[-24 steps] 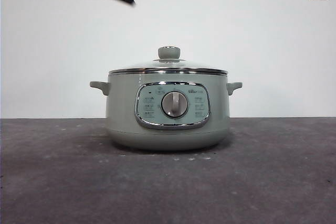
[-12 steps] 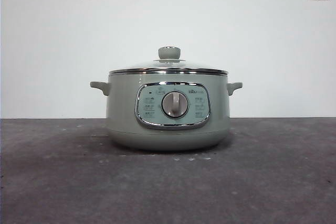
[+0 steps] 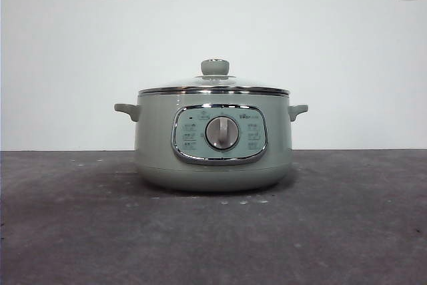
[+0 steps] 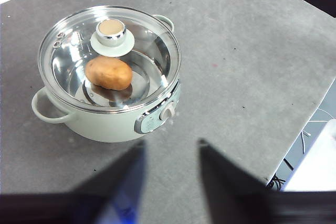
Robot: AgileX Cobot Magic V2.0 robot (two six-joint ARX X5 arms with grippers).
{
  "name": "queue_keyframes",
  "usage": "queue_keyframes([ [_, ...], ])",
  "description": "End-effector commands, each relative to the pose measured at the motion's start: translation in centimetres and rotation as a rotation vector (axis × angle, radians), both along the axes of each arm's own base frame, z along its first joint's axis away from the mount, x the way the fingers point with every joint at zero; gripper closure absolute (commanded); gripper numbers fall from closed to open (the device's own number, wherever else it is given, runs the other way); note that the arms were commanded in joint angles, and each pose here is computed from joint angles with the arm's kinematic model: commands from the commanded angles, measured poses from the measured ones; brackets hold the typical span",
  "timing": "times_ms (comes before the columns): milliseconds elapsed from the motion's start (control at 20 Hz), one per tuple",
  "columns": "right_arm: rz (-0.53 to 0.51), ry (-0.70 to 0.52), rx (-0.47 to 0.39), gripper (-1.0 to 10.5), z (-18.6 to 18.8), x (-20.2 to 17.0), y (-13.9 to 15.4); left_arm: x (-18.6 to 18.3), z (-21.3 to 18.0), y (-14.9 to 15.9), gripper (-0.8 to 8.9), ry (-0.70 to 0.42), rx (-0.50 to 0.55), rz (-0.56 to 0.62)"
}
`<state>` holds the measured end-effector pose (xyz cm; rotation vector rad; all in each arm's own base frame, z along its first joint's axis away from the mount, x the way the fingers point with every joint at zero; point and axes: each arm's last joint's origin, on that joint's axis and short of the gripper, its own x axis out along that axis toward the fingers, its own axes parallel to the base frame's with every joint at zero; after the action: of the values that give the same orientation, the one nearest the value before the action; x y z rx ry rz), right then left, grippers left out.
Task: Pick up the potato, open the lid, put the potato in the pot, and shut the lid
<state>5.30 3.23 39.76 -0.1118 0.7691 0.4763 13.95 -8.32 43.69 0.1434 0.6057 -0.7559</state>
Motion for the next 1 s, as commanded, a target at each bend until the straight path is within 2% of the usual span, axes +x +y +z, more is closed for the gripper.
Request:
queue_keyframes([
  [50, -0.021, 0.034, -0.005, 9.5, -0.4, 0.0, 0.0, 0.1, -0.1, 0.0, 8.17, 0.007, -0.002, 0.002],
  [750, -0.052, 0.017, -0.031, 9.5, -0.4, 0.0, -0.2, 0.4, -0.2, -0.1, 8.17, 0.0, 0.015, 0.016],
  [900, -0.056, 0.015, -0.035, 9.5, -0.4, 0.0, -0.2, 0.9, 0.5, 1.0, 8.17, -0.14, 0.073, 0.134],
  [1000, -0.056, 0.015, -0.035, 9.5, -0.4, 0.0, -0.2, 0.7, 1.1, 2.7, 8.17, -0.245, 0.067, 0.203],
])
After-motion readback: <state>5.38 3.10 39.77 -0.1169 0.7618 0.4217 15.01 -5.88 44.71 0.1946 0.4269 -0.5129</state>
